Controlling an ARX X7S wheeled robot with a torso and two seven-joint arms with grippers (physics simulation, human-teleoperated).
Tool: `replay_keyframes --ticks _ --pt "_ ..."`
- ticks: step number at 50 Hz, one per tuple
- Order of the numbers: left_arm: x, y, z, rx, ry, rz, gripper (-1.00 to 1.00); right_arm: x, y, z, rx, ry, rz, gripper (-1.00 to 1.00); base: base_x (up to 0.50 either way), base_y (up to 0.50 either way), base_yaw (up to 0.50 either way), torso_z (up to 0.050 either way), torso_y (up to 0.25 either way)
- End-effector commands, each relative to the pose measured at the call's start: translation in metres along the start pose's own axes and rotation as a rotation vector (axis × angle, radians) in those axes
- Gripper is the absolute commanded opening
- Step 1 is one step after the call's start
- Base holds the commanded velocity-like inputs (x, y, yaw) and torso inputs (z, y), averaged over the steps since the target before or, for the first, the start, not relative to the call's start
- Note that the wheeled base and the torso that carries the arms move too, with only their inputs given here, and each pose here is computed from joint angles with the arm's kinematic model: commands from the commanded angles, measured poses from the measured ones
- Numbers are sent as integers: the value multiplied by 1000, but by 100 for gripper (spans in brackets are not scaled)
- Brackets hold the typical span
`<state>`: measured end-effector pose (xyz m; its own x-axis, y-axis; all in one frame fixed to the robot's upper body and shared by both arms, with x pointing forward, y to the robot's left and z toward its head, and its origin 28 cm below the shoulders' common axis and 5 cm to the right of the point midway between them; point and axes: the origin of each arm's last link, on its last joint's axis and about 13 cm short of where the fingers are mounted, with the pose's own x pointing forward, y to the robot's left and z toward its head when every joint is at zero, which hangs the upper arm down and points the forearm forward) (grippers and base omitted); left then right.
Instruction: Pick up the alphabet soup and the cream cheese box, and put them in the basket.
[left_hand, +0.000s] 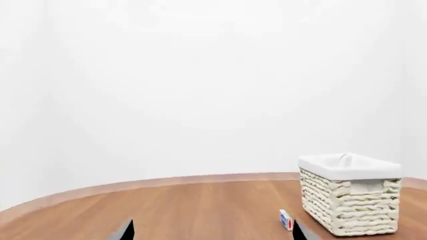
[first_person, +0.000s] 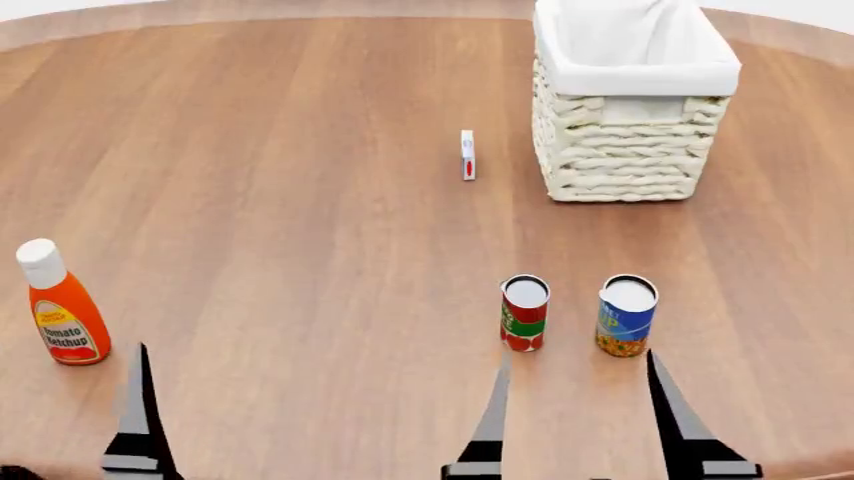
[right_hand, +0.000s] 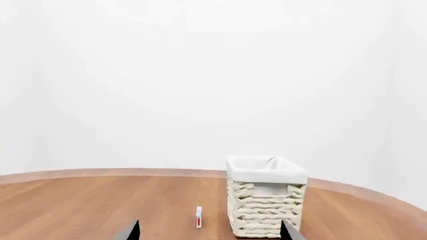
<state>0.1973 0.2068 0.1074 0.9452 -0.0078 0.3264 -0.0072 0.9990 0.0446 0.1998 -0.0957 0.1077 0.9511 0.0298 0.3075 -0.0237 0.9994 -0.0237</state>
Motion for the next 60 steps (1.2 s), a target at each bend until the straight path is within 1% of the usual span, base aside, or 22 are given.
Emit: replay_keyframes --ticks 1,2,3,5,6,7,9,10,11,15,25,26,28,30,39,42,44,60 --pt "-4 2 43 45 -195 9 100 -4 0 40 2 -166 20 100 0 0 0 0 0" --pt "-5 2 46 56 -216 10 100 -5 0 44 5 -176 22 100 0 0 0 0 0" --pt "-6 3 51 44 -241 10 100 -7 0 45 -1 -217 22 100 0 0 0 0 0" --pt "-6 3 58 47 -276 16 100 -6 -1 54 -5 -241 17 100 0 0 0 0 0" --pt "-7 4 62 66 -309 21 100 -7 -1 59 35 -283 12 100 0 0 0 0 0" --pt "-8 4 64 53 -336 28 100 -8 -1 61 58 -299 12 100 0 0 0 0 0" --pt "-10 4 69 39 -366 37 100 -9 -2 63 45 -308 10 100 0 0 0 0 0" --pt "-11 5 72 57 -389 37 100 -10 -1 65 45 -322 19 100 0 0 0 0 0" --pt "-11 5 73 52 -393 37 100 -10 -1 66 36 -328 21 100 0 0 0 0 0" --pt "-11 4 72 56 -387 38 100 -10 -3 66 32 -339 13 100 0 0 0 0 0" --pt "-10 3 66 68 -366 30 100 -11 -2 58 7 -319 18 100 0 0 0 0 0" --pt "-10 3 65 64 -360 30 100 -11 -2 57 5 -320 19 100 0 0 0 0 0" --pt "-9 3 62 20 -337 36 100 -10 -1 61 -2 -318 24 100 0 0 0 0 0" --pt "-9 3 59 31 -336 36 100 -9 -1 61 3 -313 26 100 0 0 0 0 0" --pt "-7 3 53 34 -328 43 100 -9 0 58 6 -286 35 100 9 0 0 0 0" --pt "-8 3 51 28 -318 49 100 -9 0 58 32 -265 36 100 36 0 0 0 0" --pt "-8 3 50 29 -313 48 100 -9 1 57 22 -264 38 100 37 0 0 0 0" --pt "-8 3 50 38 -318 57 100 -9 0 56 25 -247 40 100 39 0 0 0 0"
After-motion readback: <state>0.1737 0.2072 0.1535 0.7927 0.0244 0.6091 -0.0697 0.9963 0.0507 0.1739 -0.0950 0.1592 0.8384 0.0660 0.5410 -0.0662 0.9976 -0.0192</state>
